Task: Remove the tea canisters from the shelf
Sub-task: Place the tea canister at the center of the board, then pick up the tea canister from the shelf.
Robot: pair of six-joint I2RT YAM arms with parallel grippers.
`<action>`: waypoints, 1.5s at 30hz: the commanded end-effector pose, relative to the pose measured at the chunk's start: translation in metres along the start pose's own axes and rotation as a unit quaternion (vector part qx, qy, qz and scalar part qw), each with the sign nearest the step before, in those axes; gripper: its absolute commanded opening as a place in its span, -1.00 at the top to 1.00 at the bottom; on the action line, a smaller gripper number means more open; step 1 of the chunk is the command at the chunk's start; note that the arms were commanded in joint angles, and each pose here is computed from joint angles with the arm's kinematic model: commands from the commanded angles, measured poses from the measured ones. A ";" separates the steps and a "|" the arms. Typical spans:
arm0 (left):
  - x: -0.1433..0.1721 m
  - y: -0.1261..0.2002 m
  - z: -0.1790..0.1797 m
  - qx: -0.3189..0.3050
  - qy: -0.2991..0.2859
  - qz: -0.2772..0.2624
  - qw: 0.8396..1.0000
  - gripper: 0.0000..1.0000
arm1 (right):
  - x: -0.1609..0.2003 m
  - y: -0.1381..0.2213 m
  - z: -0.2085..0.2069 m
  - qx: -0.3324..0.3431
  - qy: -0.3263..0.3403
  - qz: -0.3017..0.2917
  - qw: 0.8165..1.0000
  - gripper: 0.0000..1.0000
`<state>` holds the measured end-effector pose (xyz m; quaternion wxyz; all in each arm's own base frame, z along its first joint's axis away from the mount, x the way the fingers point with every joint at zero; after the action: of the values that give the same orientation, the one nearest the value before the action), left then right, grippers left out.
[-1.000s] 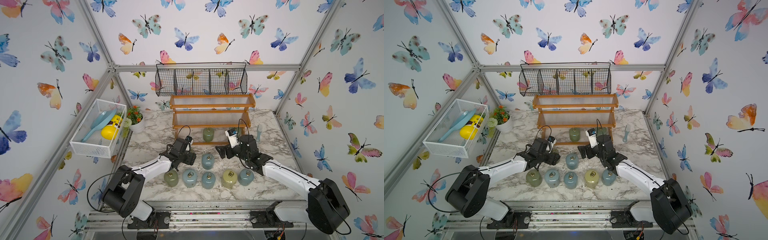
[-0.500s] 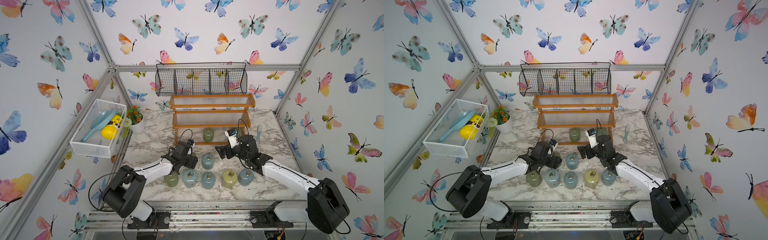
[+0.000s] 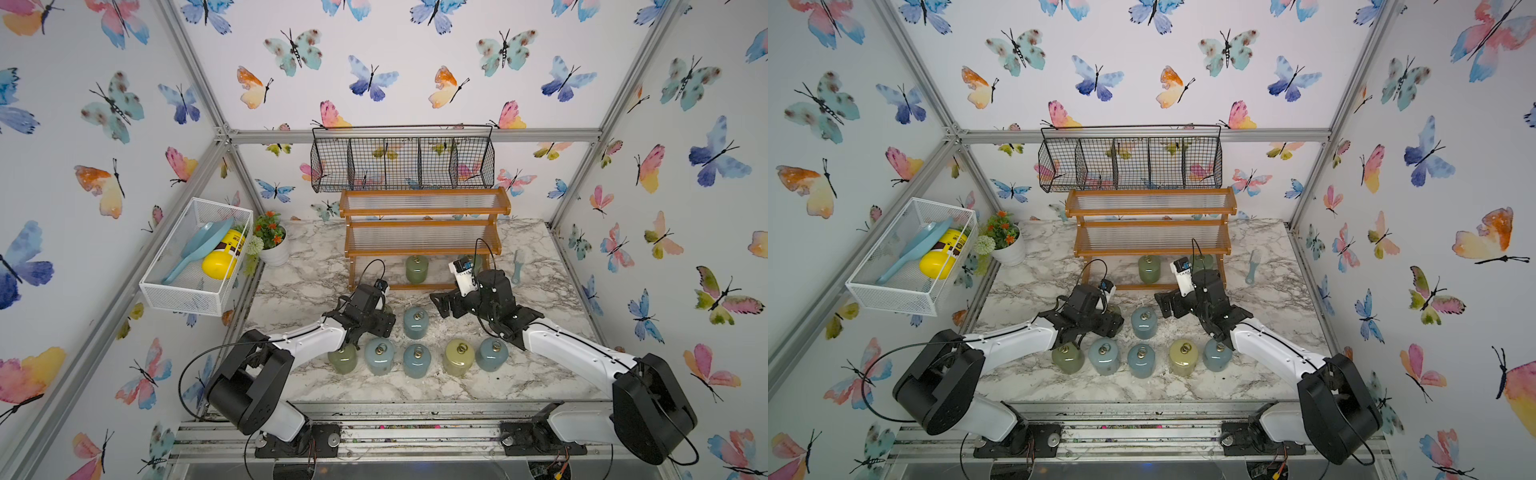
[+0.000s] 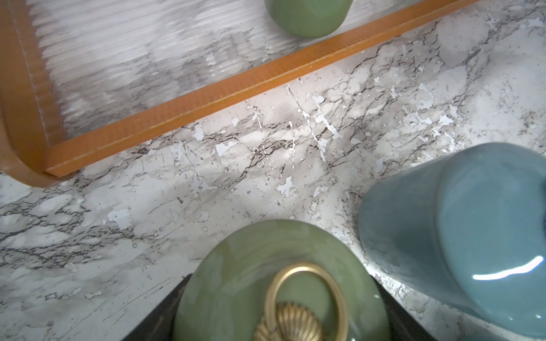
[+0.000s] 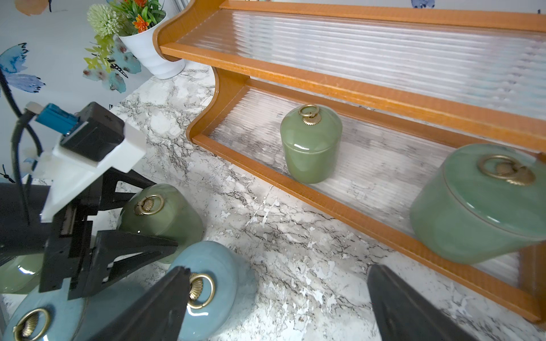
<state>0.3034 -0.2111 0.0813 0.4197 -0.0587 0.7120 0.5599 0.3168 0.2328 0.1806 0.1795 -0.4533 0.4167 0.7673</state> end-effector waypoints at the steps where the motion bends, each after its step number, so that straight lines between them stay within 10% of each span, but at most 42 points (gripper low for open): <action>1: -0.007 0.003 0.002 -0.010 0.006 -0.022 1.000 -0.58 | 0.003 0.000 -0.001 -0.002 -0.004 0.000 1.000 -0.99; 27: -0.054 0.053 0.009 -0.036 0.016 -0.100 0.994 -0.88 | -0.002 0.003 0.004 -0.014 0.004 -0.004 1.000 -0.99; 45: -0.048 0.107 0.032 -0.086 0.076 -0.173 0.978 -0.98 | -0.026 -0.069 -0.013 0.017 0.002 -0.041 0.999 -0.99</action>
<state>0.2958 -0.1759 0.1936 0.4639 -0.2380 0.6748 0.5223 0.3606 0.2597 0.1427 0.1725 -0.4486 0.4289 0.7649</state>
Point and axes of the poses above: each gripper's point midway between its finger pads, its own y axis back along the fingers, its own z axis along the line the jaws close on, x = y × z, the point moved 2 cm from there along y, back along the fingers, and after that the axes turned 6 degrees about -y, right-handed, at the moved point
